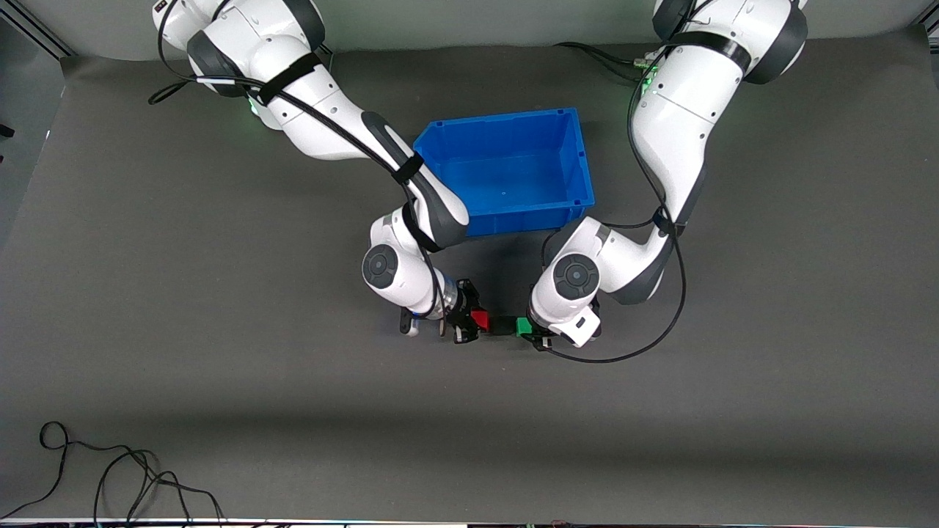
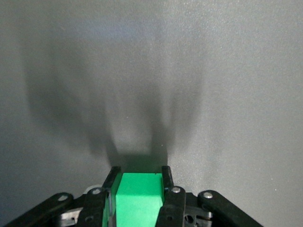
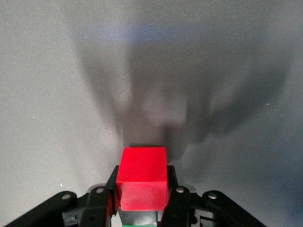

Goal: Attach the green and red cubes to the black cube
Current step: 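Press the red and green cubes against the black cube from both sides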

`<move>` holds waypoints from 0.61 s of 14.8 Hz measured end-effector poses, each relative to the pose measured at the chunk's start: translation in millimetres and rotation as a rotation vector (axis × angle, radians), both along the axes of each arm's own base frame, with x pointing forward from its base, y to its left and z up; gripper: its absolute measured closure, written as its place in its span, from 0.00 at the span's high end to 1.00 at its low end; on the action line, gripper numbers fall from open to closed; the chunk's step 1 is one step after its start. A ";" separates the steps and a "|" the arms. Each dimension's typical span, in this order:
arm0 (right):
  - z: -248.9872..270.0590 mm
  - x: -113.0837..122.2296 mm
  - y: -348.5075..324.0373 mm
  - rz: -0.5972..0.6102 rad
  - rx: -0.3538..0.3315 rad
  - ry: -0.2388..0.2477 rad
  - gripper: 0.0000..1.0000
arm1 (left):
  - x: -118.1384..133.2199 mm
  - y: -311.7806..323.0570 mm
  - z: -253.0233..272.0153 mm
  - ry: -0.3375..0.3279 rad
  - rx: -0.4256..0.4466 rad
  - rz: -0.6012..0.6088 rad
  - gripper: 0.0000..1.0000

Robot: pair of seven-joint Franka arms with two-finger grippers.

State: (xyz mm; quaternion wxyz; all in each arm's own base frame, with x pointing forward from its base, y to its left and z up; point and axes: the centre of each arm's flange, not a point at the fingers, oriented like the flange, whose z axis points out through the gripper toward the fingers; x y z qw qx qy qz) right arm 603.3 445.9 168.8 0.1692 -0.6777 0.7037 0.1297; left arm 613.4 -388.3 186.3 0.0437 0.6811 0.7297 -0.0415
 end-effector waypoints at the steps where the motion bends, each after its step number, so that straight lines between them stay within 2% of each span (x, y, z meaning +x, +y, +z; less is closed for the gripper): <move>1: -1.5 0.4 0.5 0.001 -0.001 -0.001 0.40 | 0.1 -0.6 0.0 -0.001 0.000 0.000 0.37; 5: -7.1 0.3 3.1 0.001 -0.002 -0.012 0.40 | 1.1 -1.6 -0.1 -0.003 -0.002 0.000 0.37; 6: -7.0 -1.0 5.4 0.004 -0.002 -0.013 0.40 | 1.3 -1.5 -0.3 -0.003 -0.001 0.000 0.41; 9: -6.3 -3.4 11.3 0.012 0.000 -0.018 0.40 | 4.6 -0.1 2.3 -0.011 -0.002 0.003 0.74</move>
